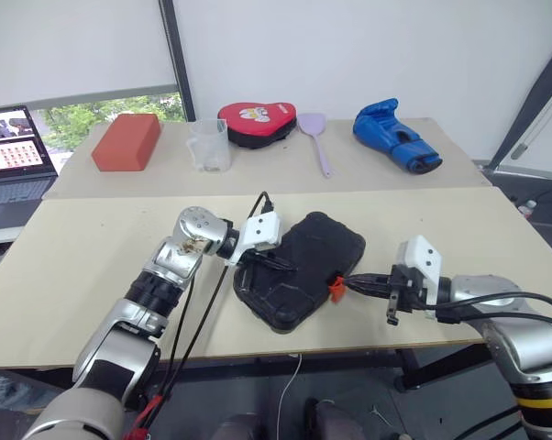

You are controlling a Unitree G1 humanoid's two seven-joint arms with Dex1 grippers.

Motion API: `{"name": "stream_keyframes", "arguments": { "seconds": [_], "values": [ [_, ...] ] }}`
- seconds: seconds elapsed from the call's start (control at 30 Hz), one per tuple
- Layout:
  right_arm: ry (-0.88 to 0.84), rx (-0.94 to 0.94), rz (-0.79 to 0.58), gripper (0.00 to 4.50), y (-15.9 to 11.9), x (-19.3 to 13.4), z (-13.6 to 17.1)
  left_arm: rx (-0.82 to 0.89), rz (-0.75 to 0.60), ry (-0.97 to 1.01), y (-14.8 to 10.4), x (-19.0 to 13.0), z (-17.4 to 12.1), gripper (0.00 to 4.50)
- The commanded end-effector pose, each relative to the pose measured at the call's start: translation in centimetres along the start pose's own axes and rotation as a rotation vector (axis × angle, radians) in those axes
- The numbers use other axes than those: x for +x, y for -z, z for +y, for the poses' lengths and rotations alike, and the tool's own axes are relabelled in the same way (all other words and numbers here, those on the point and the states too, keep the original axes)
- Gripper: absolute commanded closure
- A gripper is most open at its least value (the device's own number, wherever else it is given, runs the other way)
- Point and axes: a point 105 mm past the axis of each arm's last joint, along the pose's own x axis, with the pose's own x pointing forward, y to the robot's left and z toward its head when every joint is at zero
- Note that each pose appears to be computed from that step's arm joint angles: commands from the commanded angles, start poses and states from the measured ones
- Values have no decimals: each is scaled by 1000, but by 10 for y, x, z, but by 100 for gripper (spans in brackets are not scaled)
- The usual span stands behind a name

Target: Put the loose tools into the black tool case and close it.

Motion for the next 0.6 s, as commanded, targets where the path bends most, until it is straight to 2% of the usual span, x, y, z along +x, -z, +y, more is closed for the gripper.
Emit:
{"name": "stream_keyframes", "arguments": {
  "seconds": [0.03, 0.13, 0.23, 0.47, 0.6],
  "values": [
    [11, -37, 25, 450, 4, 8, -3, -71, 57, 31, 20, 5, -10, 446],
    [30, -36, 99, 450, 21, 13, -8, -66, 50, 25, 18, 6, -8, 446],
    [21, -30, 137, 450, 27, 3, -5, -64, 49, 21, 18, 6, -8, 446],
    [50, 6, 113, 450, 23, -11, 1, -49, 54, 29, 19, 8, -11, 446],
    [67, 30, 138, 450, 33, -13, 5, -30, 56, 43, 18, 11, -12, 446]
  ]
}}
